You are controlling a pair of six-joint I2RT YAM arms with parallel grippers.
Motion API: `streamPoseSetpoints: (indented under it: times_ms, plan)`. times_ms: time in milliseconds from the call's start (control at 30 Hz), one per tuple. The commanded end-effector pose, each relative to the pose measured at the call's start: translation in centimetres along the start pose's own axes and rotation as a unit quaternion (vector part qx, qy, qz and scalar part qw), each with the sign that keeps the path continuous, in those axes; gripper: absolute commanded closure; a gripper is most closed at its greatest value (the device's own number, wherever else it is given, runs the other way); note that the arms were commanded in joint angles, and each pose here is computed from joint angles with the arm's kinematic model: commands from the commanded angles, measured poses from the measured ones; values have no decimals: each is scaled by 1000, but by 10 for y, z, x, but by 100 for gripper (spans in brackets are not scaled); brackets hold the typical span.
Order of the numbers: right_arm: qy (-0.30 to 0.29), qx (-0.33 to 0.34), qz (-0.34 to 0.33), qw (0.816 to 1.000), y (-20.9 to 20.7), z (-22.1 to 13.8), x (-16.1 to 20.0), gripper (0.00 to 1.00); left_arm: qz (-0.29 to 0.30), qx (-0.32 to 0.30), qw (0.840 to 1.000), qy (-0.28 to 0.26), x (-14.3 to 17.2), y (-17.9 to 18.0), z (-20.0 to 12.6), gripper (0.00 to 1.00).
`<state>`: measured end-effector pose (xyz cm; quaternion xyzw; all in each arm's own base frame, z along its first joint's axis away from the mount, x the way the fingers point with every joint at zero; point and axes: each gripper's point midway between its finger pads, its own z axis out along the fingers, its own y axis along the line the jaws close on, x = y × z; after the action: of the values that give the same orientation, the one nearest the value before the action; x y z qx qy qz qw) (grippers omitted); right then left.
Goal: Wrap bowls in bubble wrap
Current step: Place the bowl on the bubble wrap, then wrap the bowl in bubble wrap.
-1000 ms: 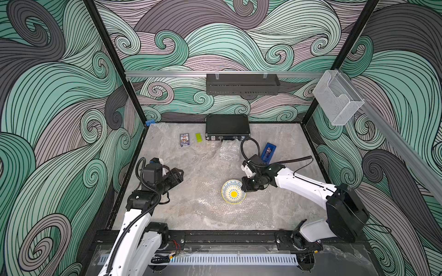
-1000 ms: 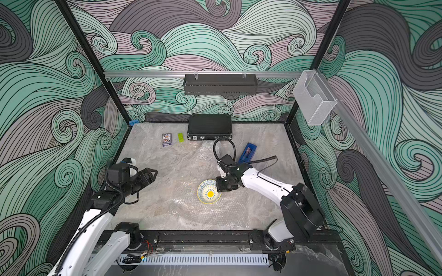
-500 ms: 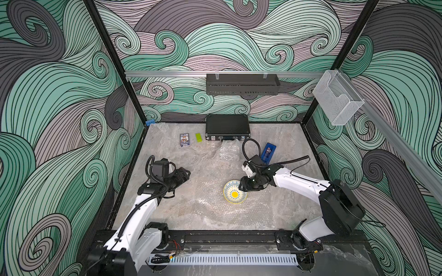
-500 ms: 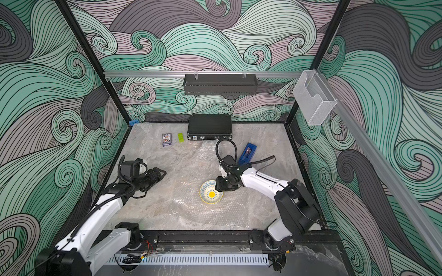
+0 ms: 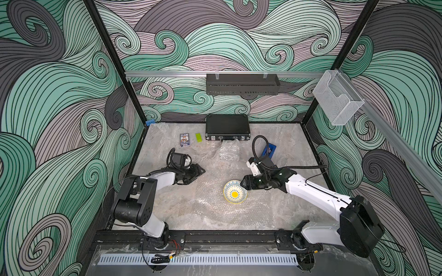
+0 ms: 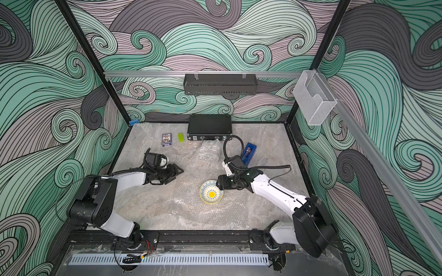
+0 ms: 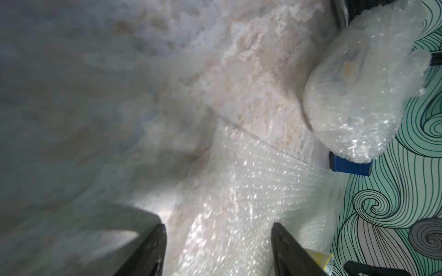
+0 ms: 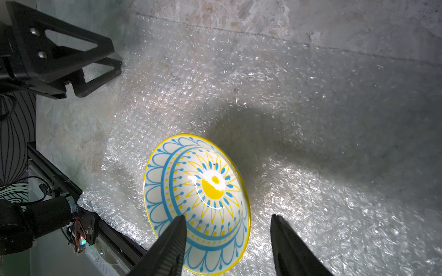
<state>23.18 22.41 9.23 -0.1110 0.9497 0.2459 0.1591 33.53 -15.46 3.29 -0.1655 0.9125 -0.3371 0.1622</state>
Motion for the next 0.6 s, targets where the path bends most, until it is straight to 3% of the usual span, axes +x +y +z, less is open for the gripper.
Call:
streamPoseSetpoints:
  times_ms: [0,167,400,567]
  plan:
    - [-13,3,2,1000,-2,-6,-3,40,0,-4,1000,17,2,3,25,42]
    - [-14,3,3,1000,-3,-9,-1,40,10,-14,1000,7,-8,9,39,66]
    - [-7,4,4,1000,-6,-8,3,40,40,15,999,-24,-19,-11,30,97]
    - [-15,3,2,1000,-5,-12,1,40,58,52,996,-34,-16,-32,17,100]
